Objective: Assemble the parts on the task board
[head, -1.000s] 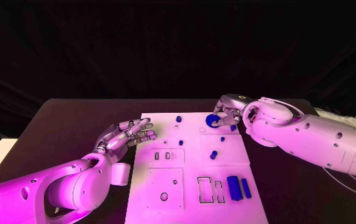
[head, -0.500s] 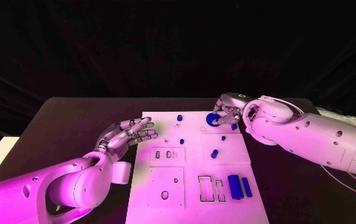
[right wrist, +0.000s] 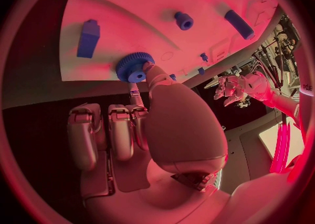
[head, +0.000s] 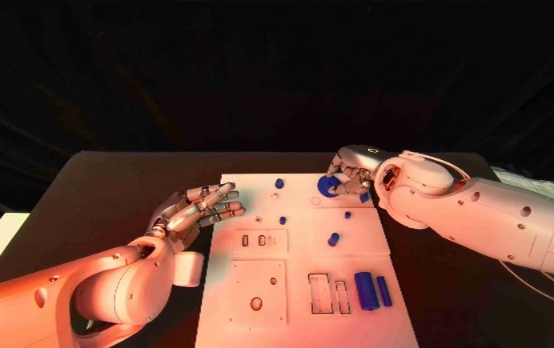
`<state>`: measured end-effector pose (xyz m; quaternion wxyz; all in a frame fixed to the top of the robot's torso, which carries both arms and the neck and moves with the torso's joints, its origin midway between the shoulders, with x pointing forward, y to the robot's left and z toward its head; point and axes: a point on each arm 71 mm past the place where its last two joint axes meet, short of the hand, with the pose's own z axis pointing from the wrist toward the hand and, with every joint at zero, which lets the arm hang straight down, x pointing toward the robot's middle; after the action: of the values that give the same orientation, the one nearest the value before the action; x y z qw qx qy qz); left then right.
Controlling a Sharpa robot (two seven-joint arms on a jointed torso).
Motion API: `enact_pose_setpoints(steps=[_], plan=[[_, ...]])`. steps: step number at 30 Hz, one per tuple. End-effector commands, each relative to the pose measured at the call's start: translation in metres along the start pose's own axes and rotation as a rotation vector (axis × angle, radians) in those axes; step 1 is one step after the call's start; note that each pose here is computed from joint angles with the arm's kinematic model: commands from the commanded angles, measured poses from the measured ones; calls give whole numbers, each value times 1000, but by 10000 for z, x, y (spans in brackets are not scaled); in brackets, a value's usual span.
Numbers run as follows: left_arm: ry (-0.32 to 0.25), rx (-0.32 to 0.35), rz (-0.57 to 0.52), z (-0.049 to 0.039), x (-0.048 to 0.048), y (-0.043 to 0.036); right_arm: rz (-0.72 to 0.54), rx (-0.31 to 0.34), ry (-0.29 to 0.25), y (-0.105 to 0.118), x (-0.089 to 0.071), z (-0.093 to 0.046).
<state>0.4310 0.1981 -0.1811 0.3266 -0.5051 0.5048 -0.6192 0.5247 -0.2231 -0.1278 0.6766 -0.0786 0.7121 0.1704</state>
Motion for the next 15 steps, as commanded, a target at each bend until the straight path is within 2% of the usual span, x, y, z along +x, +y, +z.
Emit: enact_pose_setpoints(steps=[1, 6, 11, 15], plan=[[15, 3, -8, 3, 28, -3, -34, -41, -62, 111, -31, -18], [22, 2, -11, 4, 47, 1, -43, -87, -106, 262, -72, -68], [25, 2, -13, 1, 57, 2, -63, -146, -173, 451, -125, -125], [25, 2, -13, -2, 58, 0, -77, -183, -196, 582, -135, -139]])
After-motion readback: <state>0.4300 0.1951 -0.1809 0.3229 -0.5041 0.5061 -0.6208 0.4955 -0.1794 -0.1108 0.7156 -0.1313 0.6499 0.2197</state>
